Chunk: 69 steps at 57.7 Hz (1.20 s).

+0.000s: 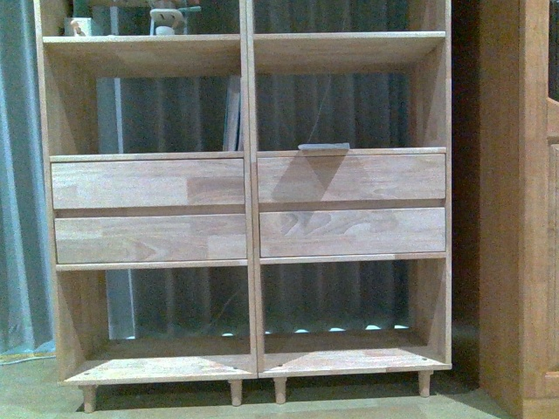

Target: Organize books on shelf

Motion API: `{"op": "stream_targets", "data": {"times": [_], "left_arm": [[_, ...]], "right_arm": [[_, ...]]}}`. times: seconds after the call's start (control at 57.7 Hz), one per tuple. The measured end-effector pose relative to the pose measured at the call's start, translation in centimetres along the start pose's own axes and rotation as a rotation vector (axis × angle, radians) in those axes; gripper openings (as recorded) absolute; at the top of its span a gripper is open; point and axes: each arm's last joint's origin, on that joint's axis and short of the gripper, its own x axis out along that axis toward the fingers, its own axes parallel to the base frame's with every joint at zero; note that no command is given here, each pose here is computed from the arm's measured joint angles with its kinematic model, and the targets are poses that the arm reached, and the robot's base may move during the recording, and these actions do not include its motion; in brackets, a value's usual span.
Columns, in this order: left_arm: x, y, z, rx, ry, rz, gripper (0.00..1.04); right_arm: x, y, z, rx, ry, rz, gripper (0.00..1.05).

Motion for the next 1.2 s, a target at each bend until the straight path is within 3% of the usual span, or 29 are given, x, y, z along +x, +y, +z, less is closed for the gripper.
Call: {"op": "stream_targets", "data": {"times": [1.196], "left_arm": [[0.00, 0.00, 0.00, 0.000, 0.000, 0.000, 0.98]], "right_arm": [[0.00, 0.00, 0.00, 0.000, 0.000, 0.000, 0.98]]}}
